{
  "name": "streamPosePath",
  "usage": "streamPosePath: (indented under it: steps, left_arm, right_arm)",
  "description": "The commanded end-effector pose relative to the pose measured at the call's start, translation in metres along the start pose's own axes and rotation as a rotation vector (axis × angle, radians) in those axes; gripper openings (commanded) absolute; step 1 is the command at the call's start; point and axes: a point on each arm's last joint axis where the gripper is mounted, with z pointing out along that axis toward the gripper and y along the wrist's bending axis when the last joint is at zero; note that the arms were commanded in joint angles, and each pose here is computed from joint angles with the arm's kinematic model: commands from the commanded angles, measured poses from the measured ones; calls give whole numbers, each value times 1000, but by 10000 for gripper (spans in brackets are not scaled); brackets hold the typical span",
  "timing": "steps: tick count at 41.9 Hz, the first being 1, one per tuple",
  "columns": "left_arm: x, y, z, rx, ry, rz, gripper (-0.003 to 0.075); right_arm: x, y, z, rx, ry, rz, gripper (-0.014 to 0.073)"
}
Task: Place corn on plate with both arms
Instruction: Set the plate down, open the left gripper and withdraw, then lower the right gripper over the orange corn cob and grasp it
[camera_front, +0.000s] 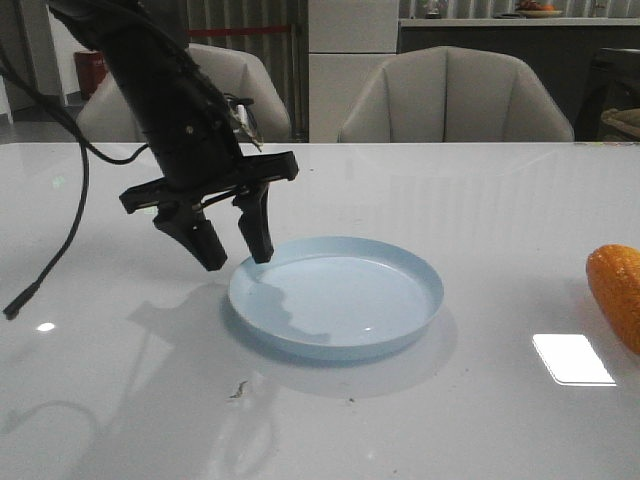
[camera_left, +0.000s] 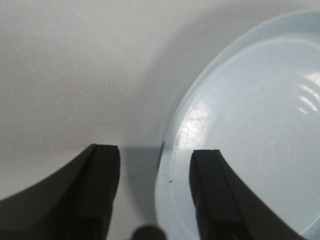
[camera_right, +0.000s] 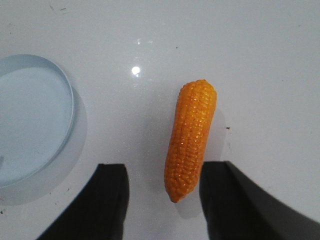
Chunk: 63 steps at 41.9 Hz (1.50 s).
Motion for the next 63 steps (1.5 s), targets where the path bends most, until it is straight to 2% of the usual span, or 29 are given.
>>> streamPosePath:
  steps: [1,6,14,17,22,29,36,40,45,51,59,63]
  left_arm:
    - [-20,-24,-68,25,-211,71,416]
    - [-31,-31,-124,-59,-374,159,416]
    - [-25,-30,-222,-334,-637,296,407]
    - [-15,-26,-254,-414,-711,283,407]
    - [4,-12,-299,-470,-804,194,407]
    - [33,26,-330,-538,-834,99,407]
    - [68,66,-317,-594,-814,42,407]
    - [92,80,-290,-593,-783,39,407]
    - [125,84,-255,-562,-758,58,407]
    - [160,86,-217,-475,-723,13,407]
    - [189,89,-192,-430,-645,-39,407]
    - [193,88,-190,-424,-629,-50,407]
  right_arm:
    - [-15,2,-9,-6,-97,-5,445]
    - [-15,2,-9,-6,-98,-5,445]
    - [-15,2,-9,-6,-97,-5,445]
    - [-15,2,-9,-6,-97,-5,445]
    - [-15,2,-9,-6,-97,-5,445]
    - [-14,2,-8,-6,-88,-6,445]
    - [-13,2,-8,-6,-80,-6,445]
    - [-12,2,-8,-6,-71,-6,445]
    - [-10,1,-8,-1,-48,-17,447]
    - [-8,1,-5,1,-14,-16,475]
    - [-17,-1,15,11,-5,-10,596]
    - [-26,-2,30,17,-3,14,599]
